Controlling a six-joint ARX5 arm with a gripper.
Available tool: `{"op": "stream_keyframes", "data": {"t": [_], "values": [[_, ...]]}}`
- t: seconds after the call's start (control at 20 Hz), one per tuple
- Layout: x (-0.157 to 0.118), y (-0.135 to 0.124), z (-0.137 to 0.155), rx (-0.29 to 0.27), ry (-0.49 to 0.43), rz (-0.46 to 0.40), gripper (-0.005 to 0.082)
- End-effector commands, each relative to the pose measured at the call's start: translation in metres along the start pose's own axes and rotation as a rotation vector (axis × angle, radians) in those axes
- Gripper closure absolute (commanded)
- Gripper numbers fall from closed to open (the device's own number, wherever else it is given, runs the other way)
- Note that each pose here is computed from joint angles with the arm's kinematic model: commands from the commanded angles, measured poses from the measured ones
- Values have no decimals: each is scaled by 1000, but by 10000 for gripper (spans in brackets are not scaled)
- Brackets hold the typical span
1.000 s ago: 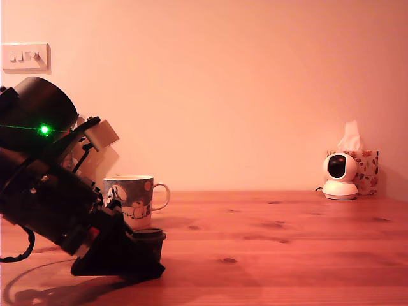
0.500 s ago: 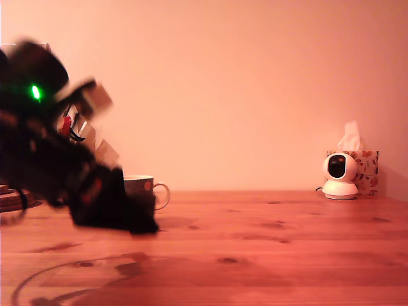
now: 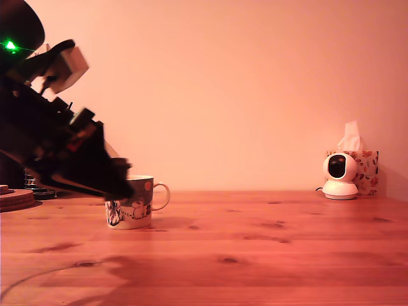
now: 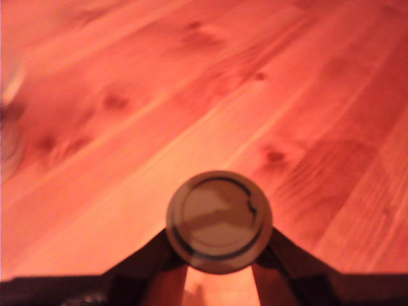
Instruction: Pick up the coffee capsules on the table and drop them inside the coffee cup
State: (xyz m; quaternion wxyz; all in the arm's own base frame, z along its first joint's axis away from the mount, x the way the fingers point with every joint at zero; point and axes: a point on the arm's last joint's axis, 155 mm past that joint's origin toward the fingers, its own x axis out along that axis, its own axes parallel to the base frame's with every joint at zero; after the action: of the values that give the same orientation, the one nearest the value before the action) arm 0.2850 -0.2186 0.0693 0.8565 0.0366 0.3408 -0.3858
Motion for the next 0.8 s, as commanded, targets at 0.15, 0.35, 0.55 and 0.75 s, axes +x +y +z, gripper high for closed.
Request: {"op": "stream_keyframes", "data": {"t": [0.15,0.35,0.55,0.75], "values": [[-15,16,40,-50,22,58,592],[-32,26,68,-122,35,91,592],[-47,39,81,-169,46,133,592],[-56,50,84,-199,66,165,592]]}}
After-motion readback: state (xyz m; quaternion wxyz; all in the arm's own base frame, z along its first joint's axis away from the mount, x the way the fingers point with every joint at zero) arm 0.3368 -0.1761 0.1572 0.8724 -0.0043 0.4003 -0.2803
